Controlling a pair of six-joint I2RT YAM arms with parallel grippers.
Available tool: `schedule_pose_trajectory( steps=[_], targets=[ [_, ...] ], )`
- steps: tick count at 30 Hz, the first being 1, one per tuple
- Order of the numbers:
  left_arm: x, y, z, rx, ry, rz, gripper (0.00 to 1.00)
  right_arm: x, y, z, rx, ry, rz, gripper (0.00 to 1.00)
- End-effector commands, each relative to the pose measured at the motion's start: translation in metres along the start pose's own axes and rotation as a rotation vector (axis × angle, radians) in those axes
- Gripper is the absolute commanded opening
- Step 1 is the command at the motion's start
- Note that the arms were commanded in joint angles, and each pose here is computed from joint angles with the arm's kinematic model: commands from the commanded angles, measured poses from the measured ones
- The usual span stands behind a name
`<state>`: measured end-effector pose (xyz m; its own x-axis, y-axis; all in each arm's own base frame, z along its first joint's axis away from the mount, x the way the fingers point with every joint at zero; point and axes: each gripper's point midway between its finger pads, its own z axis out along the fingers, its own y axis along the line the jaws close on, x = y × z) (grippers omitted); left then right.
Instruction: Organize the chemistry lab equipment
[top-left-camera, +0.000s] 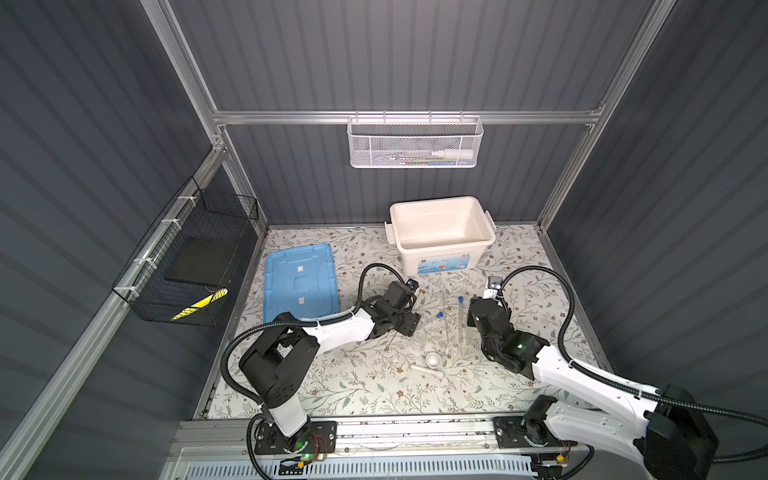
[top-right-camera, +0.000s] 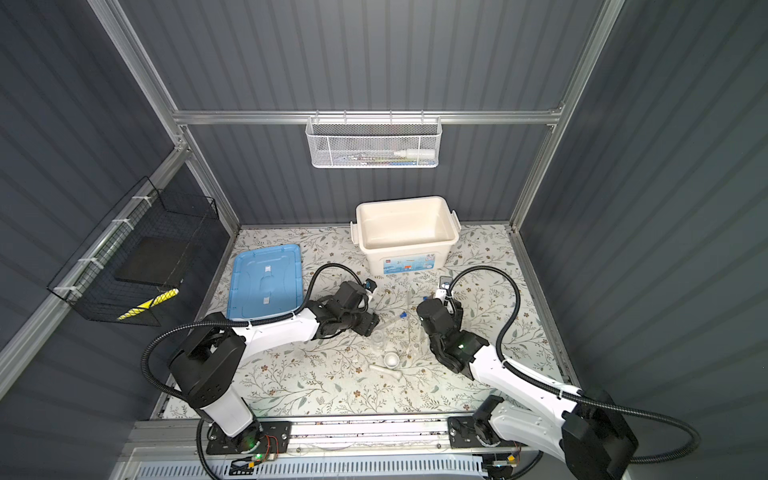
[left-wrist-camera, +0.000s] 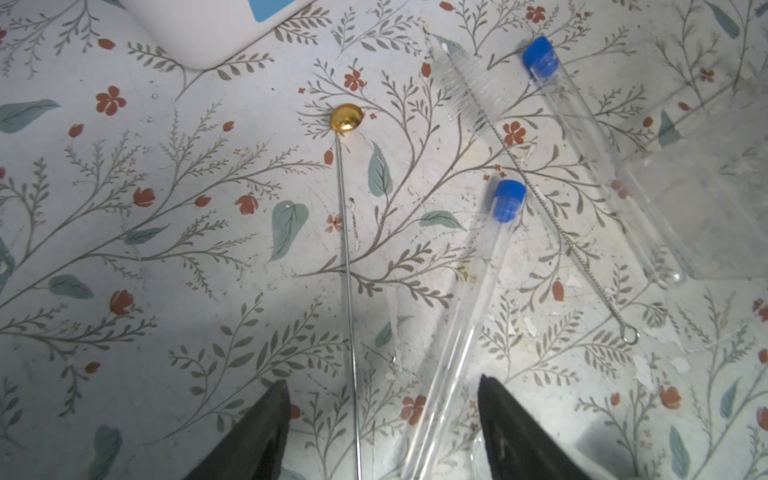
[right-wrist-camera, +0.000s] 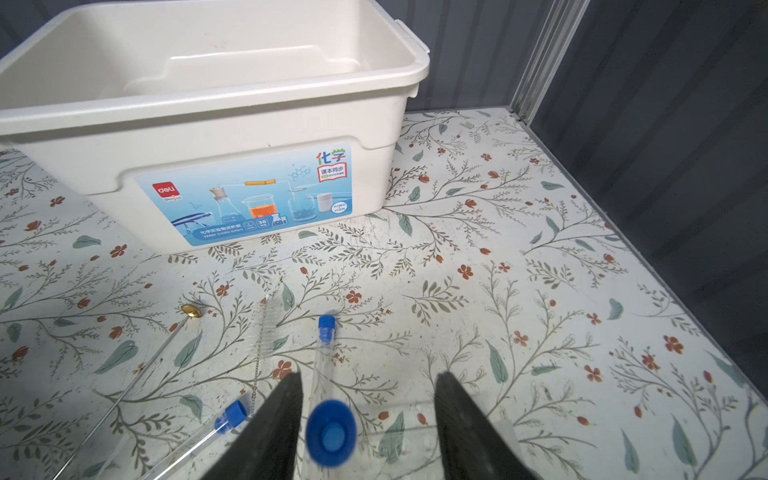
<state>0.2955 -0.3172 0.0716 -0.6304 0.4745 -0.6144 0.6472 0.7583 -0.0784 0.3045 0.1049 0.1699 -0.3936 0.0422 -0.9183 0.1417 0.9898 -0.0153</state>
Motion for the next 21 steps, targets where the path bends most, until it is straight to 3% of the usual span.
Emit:
schedule_pose_trajectory(
  steps=[1,9,21],
  targets=[
    [-0.002,-0.014,0.001,0.072,0.043,0.07,0.72,-0.015,-0.002,-0.003,0.003,-0.003,0.0,0.61],
    [0.007,-0.021,0.013,0.114,0.117,0.137,0.68,-0.026,-0.015,-0.004,-0.024,0.005,0.08,0.73],
    [0.015,-0.027,0.026,0.153,0.166,0.139,0.63,-0.024,-0.028,-0.003,-0.01,0.02,0.107,0.76]
  ],
)
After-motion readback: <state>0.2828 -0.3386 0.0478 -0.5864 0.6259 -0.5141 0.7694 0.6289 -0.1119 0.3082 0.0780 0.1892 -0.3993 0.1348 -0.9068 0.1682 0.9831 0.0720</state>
